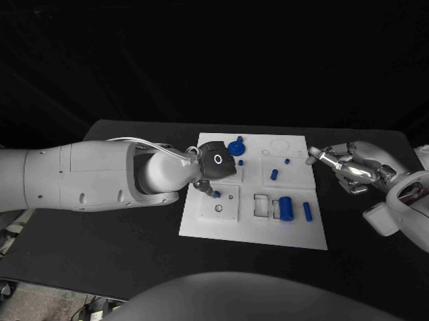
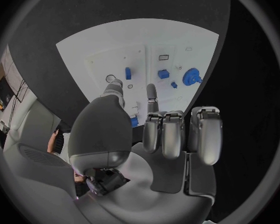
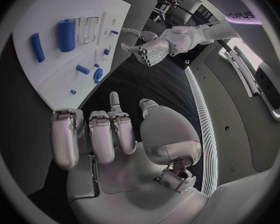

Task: Assemble the parts on the task board

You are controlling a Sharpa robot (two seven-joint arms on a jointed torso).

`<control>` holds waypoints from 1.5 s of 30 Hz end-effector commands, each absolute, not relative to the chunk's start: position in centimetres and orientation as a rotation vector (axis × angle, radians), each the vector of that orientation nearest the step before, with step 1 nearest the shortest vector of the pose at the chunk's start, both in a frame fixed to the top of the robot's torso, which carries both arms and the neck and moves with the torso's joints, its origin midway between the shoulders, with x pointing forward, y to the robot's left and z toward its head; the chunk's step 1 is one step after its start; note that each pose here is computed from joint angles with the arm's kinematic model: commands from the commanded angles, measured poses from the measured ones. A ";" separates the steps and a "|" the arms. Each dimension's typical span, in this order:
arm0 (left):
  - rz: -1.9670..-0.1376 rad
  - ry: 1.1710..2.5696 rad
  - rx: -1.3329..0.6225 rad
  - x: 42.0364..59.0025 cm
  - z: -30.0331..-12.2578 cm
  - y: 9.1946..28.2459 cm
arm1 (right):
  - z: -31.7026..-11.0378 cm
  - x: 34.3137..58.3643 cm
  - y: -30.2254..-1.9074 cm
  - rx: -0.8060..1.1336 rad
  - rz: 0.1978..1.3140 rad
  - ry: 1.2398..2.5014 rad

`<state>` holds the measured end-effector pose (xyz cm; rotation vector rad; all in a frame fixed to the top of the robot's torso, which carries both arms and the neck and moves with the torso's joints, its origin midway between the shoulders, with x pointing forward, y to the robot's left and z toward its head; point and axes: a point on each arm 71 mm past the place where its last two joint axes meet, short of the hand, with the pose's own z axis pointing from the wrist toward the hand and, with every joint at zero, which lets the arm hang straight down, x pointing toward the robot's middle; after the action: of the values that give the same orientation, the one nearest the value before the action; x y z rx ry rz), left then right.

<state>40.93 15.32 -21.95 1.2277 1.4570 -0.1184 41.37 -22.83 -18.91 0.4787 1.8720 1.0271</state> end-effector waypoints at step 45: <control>-0.262 1.455 1.063 41.2 -21.2 17.4 | -21.0 41.2 -23.1 0.467 0.979 1.985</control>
<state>41.40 17.79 -21.84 1.0894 1.5240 -0.1968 41.33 -23.15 -20.81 0.4868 1.9588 0.9798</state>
